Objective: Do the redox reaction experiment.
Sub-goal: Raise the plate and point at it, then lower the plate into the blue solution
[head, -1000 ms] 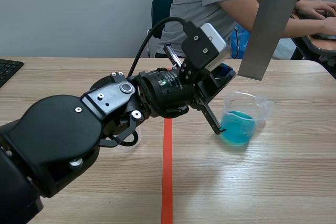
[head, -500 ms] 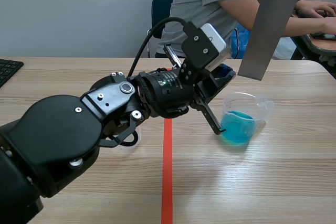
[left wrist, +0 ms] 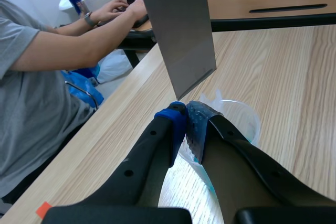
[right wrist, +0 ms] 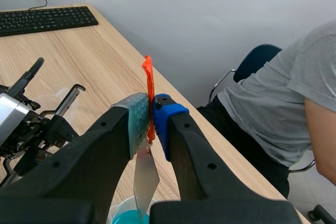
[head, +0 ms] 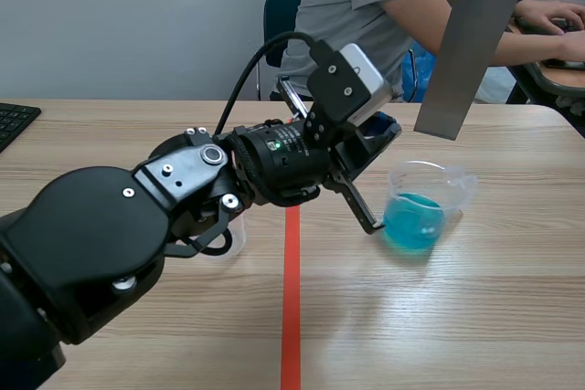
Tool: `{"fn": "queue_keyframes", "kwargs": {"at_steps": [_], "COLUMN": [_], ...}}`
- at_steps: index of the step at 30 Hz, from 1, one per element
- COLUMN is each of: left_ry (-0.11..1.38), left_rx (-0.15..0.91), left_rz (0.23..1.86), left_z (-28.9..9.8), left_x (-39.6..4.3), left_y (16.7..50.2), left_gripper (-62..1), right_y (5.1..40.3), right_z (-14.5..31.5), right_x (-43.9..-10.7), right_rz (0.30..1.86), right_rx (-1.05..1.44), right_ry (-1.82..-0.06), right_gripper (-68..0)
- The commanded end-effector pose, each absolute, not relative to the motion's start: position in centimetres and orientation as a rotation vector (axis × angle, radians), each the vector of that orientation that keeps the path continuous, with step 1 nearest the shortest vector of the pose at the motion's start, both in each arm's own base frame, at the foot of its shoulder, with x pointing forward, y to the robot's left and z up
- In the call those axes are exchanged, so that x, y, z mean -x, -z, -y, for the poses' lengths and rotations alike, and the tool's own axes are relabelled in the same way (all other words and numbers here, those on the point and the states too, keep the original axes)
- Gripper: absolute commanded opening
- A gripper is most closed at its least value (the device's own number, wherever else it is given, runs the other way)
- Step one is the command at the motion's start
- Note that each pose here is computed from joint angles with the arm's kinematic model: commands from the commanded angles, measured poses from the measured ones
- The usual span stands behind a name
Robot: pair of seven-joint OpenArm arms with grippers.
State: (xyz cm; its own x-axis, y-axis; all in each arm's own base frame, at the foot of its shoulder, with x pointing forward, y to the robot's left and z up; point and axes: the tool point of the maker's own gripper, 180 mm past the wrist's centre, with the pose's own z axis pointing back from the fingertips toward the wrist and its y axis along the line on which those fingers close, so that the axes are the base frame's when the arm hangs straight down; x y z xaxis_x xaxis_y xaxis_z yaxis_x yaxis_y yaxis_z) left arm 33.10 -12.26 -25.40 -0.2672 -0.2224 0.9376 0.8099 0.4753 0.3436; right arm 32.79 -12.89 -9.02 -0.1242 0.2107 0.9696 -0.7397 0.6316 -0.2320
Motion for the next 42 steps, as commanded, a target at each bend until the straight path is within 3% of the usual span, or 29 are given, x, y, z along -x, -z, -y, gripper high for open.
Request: {"fn": "queue_keyframes", "kwargs": {"at_steps": [1, 10, 21, 31, 42], "left_ry": [1.074, 1.082, 1.079, 1.061, 1.039], "left_rx": [0.541, 0.540, 0.483, 0.400, 0.307], "left_rz": [1.567, 1.566, 1.653, 1.572, 1.515], "left_z": [12.2, 10.5, 6.6, 1.5, -3.7], "left_x": [-33.2, -31.5, -29.4, -26.7, -23.7], "left_y": [24.4, 25.2, 22.0, 23.9, 23.7], "left_gripper": [-59.1, -59.1, -59.1, -59.1, -59.1], "right_y": [7.5, 7.5, 7.6, 7.6, 8.0], "right_z": [13.2, 13.2, 13.2, 13.2, 13.2], "right_x": [-32.7, -32.7, -32.8, -32.8, -32.7], "right_rz": [1.523, 1.522, 1.519, 1.519, 1.509], "right_rx": [-0.457, -0.456, -0.454, -0.454, -0.456], "right_ry": [-0.879, -0.880, -0.880, -0.880, -0.876], "right_gripper": [-66.9, -66.9, -66.9, -66.9, -66.9]}}
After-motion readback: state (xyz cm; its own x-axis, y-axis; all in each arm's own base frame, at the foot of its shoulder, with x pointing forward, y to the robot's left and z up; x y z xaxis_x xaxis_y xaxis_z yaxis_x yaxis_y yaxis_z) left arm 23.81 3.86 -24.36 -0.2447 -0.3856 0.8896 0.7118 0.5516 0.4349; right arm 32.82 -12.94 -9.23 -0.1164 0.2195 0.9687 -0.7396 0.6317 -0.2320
